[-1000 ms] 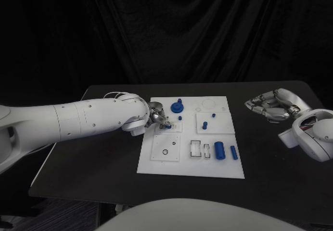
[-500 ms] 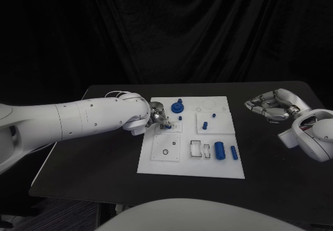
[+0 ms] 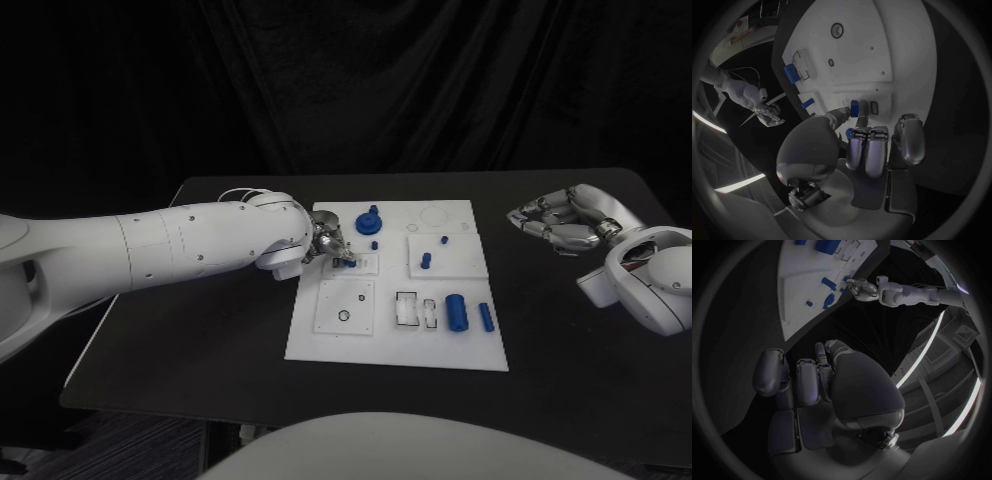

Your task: Assemble the parts on the task board

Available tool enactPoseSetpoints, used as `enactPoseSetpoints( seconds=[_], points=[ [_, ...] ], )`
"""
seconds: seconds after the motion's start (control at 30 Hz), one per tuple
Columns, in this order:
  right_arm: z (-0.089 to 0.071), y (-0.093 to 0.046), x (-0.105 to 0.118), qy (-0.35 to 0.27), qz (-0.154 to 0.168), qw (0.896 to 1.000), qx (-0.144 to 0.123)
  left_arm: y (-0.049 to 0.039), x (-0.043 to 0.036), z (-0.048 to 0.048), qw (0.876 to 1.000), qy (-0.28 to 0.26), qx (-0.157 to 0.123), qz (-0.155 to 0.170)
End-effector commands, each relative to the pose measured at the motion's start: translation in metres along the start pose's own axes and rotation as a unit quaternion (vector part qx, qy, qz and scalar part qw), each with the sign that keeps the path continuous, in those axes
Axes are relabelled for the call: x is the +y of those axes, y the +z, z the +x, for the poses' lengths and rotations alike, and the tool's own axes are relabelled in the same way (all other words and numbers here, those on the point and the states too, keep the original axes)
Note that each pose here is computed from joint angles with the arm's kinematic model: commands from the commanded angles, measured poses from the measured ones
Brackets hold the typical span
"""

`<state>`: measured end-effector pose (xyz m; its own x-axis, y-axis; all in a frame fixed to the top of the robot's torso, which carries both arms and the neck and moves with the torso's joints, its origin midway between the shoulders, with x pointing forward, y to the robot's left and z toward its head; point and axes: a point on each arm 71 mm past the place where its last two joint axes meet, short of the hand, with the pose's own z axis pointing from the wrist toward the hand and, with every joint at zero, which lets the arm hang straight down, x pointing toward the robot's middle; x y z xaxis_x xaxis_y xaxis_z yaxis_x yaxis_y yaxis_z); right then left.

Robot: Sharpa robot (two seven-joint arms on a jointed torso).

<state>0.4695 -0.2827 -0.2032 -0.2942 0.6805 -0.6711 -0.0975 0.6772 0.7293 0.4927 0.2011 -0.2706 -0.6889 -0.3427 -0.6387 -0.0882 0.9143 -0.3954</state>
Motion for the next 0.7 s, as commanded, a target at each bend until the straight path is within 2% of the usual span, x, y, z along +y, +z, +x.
enactPoseSetpoints(
  seconds=[0.03,0.7],
  points=[
    [0.0015,-0.0004,-0.0015,-0.001,0.008,1.0,0.005,0.0022,-0.0019,0.0069,1.0,0.006,0.009,0.0],
    [0.0013,-0.0007,-0.002,-0.002,0.008,1.0,0.006,0.0024,0.0011,0.0066,1.0,0.006,0.011,-0.008]
  ],
)
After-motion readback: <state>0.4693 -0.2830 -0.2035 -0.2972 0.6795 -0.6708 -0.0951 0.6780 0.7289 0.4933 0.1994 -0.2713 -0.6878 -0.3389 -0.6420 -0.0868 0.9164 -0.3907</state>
